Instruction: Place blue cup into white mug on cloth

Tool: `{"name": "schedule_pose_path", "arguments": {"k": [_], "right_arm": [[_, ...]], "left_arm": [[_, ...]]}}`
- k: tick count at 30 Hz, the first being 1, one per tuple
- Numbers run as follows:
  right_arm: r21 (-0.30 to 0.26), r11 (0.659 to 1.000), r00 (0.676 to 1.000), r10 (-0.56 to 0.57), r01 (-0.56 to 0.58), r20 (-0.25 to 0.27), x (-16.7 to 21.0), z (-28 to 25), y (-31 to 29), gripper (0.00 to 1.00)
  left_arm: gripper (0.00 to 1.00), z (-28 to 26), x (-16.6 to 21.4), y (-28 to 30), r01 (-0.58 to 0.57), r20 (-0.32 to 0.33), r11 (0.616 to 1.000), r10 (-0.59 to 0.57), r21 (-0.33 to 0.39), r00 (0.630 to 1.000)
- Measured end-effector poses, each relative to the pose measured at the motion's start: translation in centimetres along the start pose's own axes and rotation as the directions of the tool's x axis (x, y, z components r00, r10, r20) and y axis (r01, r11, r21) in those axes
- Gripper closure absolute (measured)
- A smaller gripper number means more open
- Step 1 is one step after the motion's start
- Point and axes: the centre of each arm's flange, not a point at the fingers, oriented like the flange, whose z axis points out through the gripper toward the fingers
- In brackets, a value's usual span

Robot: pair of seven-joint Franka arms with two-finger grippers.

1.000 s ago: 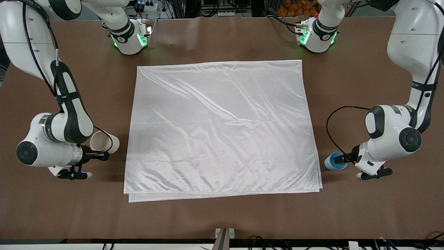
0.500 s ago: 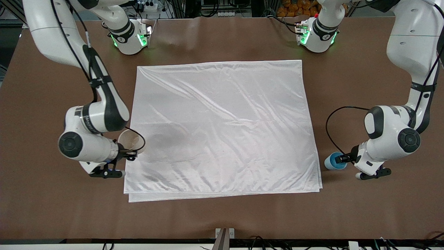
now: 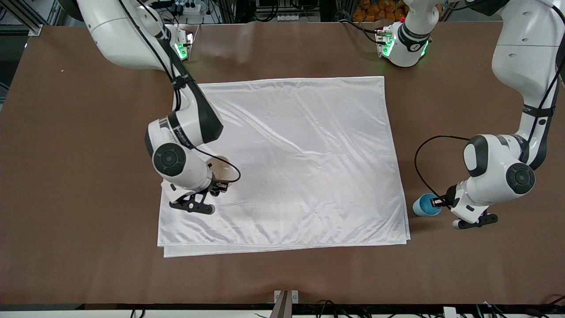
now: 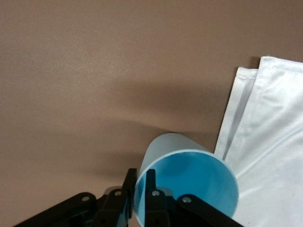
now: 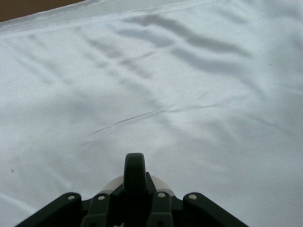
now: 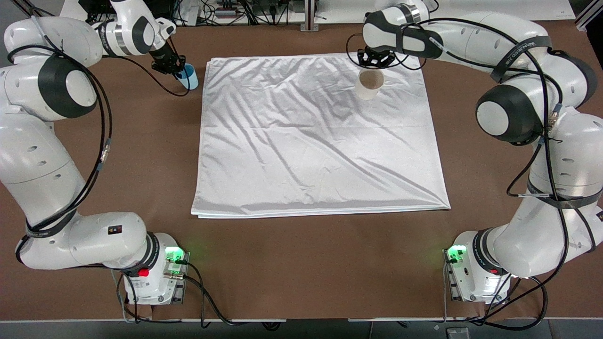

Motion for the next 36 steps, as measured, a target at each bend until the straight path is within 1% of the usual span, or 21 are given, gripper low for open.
{"name": "schedule_pose_path", "arguments": {"k": [1, 2, 3, 9, 13, 19, 25, 29, 36], "right_arm": [[0.004, 1.0, 1.0, 0.002, -0.002, -0.006, -0.4, 0.4, -0.7, 0.91], [0.008, 1.0, 1.0, 0.005, -0.004, -0.012, -0.6, 0.8, -1.3, 0.91], [0.013, 1.0, 1.0, 0.008, -0.008, -0.018, -1.1, 1.3, -2.2, 0.91], [0.034, 0.999, 0.999, 0.026, -0.025, -0.041, -3.2, 5.0, -5.9, 0.91], [0.038, 0.999, 0.998, 0.037, -0.035, -0.044, -4.4, 6.7, -7.5, 0.91], [0.047, 0.998, 0.997, 0.054, -0.051, -0.048, -6.2, 6.8, -10.0, 0.91], [0.059, 0.996, 0.996, 0.066, -0.062, -0.055, -8.2, 6.1, -12.3, 0.91], [0.055, 0.997, 0.997, 0.064, -0.061, -0.051, -9.2, 6.5, -13.2, 0.91], [0.039, 0.997, 0.997, 0.066, -0.064, -0.04, -9.7, 8.0, -13.4, 0.91]], "left_arm": [[0.93, 0.0, 0.0, 0.0, 0.0, 0.0, 1.0, 0.0, 0.0, 1.0], [0.93, 0.0, 0.0, 0.0, 0.0, -0.001, 1.0, 0.0, 0.0, 1.0], [0.96, 0.0, 0.0, 0.0, 0.0, -0.001, 1.0, 0.0, 0.0, 1.0], [0.96, 0.0, 0.0, 0.0, 0.0, -0.002, 1.0, 0.0, -0.001, 1.0], [0.96, -0.2, 0.1, 0.1, 0.0, -0.01, 1.0, 0.0, -0.002, 1.0], [0.96, -1.1, 0.5, 0.1, 0.0, -0.029, 1.0, 0.0, -0.005, 1.0], [0.96, -3.5, 0.8, 0.4, -0.004, -0.065, 1.0, 0.004, -0.007, 0.998], [0.96, -5.6, 0.9, 0.8, -0.009, -0.093, 1.0, 0.008, -0.009, 0.996], [0.96, -8.1, 0.7, 1.5, -0.02, -0.113, 1.0, 0.019, -0.01, 0.993]]}}
